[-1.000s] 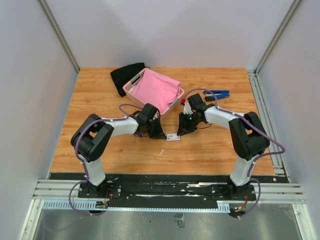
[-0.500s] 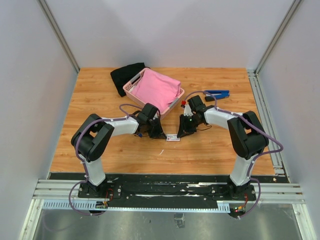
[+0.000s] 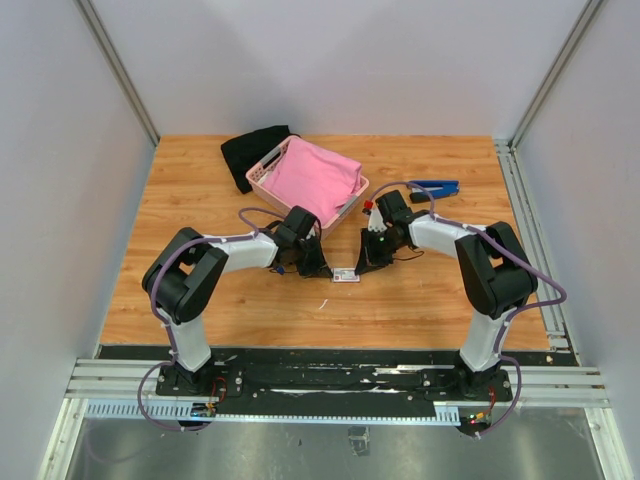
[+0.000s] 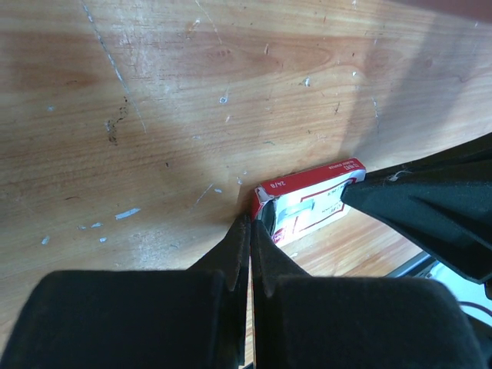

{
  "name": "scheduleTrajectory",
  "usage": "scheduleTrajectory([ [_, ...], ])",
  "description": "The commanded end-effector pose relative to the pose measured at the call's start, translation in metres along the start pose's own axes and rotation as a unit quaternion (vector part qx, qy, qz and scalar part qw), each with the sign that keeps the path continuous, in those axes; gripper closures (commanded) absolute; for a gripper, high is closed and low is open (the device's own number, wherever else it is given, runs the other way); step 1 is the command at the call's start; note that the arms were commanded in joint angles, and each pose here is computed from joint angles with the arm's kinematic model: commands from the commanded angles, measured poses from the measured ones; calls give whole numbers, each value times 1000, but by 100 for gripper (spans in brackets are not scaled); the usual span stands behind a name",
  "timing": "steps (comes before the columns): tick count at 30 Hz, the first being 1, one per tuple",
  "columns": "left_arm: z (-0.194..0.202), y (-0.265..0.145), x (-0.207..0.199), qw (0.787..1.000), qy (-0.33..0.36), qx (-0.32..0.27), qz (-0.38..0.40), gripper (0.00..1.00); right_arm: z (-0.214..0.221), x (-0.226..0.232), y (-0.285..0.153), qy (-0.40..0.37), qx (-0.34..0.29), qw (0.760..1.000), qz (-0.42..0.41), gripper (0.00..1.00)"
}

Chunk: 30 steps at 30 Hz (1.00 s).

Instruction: Load the staples into the stapler

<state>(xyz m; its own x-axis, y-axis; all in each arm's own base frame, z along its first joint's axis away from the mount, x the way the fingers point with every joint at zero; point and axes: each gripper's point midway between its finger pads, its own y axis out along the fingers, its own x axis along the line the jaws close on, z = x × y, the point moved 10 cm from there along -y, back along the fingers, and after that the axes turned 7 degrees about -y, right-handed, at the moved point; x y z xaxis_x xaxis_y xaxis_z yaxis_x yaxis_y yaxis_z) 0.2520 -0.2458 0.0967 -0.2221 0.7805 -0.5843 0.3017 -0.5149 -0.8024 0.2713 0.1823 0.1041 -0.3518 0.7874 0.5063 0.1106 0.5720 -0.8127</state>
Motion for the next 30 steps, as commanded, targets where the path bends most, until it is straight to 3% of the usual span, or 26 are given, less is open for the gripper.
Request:
scheduleTrajectory([
  [1, -2, 4, 21, 997, -7, -30, -74, 100, 4, -12, -3, 13, 10, 999, 38, 100],
  [30, -4, -6, 30, 994, -18, -54, -94, 100, 7, -17, -17, 17, -6, 998, 66, 100],
])
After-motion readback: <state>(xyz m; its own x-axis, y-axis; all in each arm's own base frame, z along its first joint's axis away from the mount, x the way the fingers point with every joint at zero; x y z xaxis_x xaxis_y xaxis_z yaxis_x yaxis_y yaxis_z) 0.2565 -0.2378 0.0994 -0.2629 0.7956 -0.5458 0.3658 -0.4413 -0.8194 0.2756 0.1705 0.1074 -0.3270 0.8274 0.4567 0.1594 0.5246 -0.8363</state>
